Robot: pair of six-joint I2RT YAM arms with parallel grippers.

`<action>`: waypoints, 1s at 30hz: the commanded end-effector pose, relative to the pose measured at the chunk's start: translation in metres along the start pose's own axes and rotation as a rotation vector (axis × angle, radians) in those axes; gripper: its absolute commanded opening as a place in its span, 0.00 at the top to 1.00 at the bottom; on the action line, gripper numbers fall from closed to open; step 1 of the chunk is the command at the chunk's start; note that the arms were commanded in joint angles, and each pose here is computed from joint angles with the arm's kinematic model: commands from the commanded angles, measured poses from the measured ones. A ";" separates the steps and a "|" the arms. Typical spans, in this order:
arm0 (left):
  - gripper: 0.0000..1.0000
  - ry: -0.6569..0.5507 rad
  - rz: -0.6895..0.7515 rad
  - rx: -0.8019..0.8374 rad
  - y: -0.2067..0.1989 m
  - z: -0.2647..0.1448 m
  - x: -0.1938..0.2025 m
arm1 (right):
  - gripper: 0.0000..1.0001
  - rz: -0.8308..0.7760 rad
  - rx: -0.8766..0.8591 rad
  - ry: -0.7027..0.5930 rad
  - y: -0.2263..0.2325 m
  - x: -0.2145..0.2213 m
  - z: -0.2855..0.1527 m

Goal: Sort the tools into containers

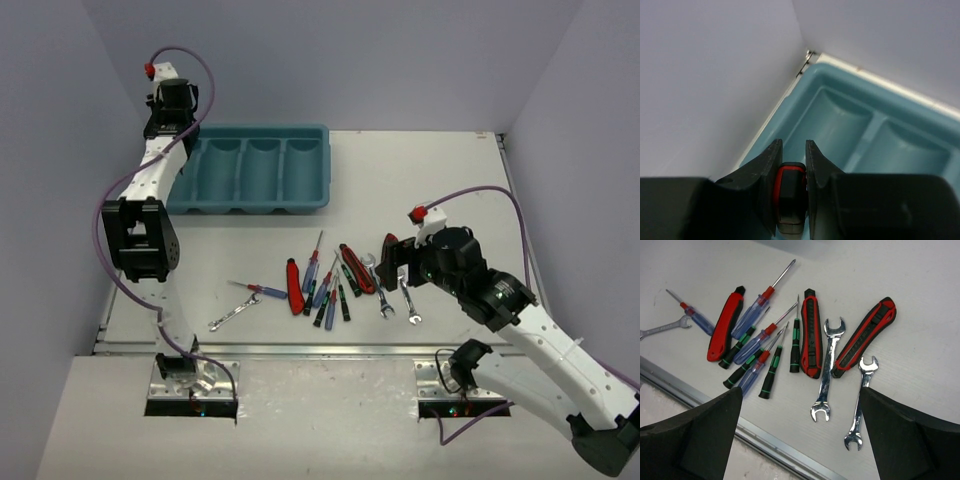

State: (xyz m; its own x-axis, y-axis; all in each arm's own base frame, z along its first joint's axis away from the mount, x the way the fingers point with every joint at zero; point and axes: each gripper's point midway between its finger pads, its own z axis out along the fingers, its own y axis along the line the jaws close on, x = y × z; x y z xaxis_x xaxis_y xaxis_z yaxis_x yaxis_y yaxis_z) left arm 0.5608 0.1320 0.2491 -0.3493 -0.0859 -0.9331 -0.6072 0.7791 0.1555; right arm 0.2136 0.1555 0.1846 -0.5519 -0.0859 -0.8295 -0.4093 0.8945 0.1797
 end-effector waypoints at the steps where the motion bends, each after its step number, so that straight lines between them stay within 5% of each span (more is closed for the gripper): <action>1: 1.00 -0.076 0.217 0.071 -0.009 0.013 0.001 | 0.01 -0.015 -0.086 0.000 0.013 0.002 -0.004; 5: 1.00 -0.013 0.246 0.077 -0.008 0.032 0.037 | 0.01 -0.019 -0.109 0.020 0.017 0.007 0.000; 9: 0.58 0.034 0.211 0.065 -0.012 0.048 0.057 | 0.01 -0.017 -0.099 0.043 0.016 0.012 0.006; 13: 0.00 0.059 0.098 -0.050 -0.003 0.050 0.042 | 0.01 -0.008 -0.048 0.083 0.009 0.018 0.018; 18: 0.00 0.020 -0.163 -0.113 0.013 0.010 -0.032 | 0.01 0.017 0.070 0.142 -0.008 0.025 0.039; 24: 0.00 -0.026 -0.460 0.096 0.029 -0.118 -0.101 | 0.01 0.080 0.268 0.193 -0.043 0.028 0.066; 30: 0.00 -0.001 -0.593 0.541 0.003 -0.262 -0.072 | 0.05 0.231 0.358 0.267 -0.087 0.033 0.093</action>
State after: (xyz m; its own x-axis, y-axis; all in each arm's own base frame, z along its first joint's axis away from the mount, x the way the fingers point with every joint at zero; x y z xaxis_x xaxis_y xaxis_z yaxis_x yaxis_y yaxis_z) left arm 0.4490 0.0530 0.3846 -0.0608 -0.4342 -0.8988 -0.5137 0.7856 -0.3448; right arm 0.2651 0.1231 0.0825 -0.8124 -0.0495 -0.5810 -0.1093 0.9917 0.0682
